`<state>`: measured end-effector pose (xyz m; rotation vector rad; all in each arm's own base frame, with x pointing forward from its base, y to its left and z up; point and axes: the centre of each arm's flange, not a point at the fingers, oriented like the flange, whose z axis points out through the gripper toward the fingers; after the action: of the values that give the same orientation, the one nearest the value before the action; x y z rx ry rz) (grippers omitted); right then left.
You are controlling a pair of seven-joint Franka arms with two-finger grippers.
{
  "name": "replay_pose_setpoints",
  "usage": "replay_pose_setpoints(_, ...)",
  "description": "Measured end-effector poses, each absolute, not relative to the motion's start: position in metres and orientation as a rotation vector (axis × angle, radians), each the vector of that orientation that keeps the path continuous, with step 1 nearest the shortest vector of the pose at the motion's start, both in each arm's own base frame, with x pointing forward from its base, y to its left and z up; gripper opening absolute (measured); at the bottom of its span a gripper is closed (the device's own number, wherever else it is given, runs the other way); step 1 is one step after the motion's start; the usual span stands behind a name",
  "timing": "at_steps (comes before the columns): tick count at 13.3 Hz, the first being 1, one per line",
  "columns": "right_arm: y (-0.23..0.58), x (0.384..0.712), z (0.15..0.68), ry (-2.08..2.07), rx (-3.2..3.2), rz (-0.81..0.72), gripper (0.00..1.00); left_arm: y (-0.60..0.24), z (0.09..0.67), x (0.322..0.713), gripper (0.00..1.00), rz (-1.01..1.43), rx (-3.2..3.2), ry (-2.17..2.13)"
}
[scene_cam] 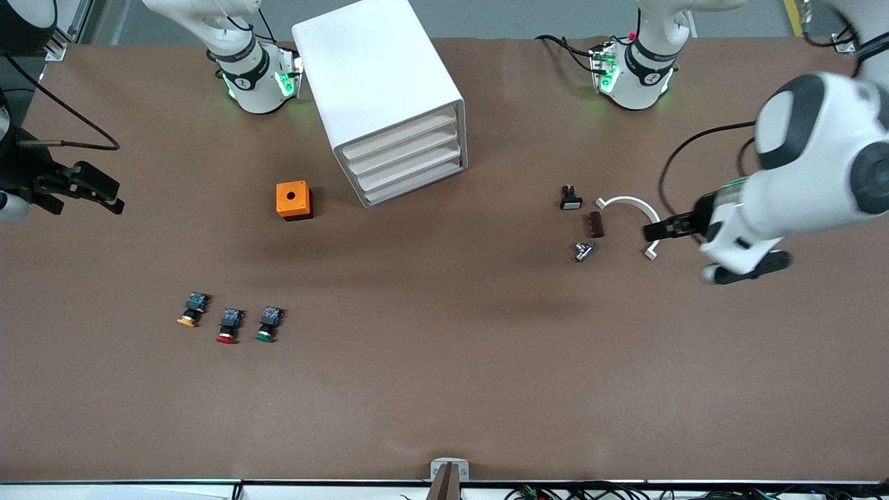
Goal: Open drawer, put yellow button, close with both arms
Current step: 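Reach the left gripper to the drawer while the right gripper reaches the yellow button, then pull the top drawer open with the left gripper while the right gripper grasps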
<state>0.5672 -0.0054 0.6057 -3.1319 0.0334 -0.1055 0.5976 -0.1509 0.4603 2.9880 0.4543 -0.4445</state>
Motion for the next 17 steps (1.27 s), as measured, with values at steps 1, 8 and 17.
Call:
replay_pose_setpoints(1, -0.008, 0.571, 0.597, 0.040, -3.133, -0.092, 1.00, -0.171, 0.449, 0.598, 1.00, -0.474, 2.982, 0.529)
replay_pose_setpoints(8, -0.029, 0.621, 0.501, 0.068, -3.135, -0.016, 1.00, -0.337, 0.386, 0.574, 1.00, -0.681, 2.843, 1.263)
replay_pose_setpoints(17, -0.060, 0.664, 0.324, 0.129, -3.122, 0.143, 1.00, -0.451, 0.335, 0.508, 0.99, -1.192, 2.293, 2.146)
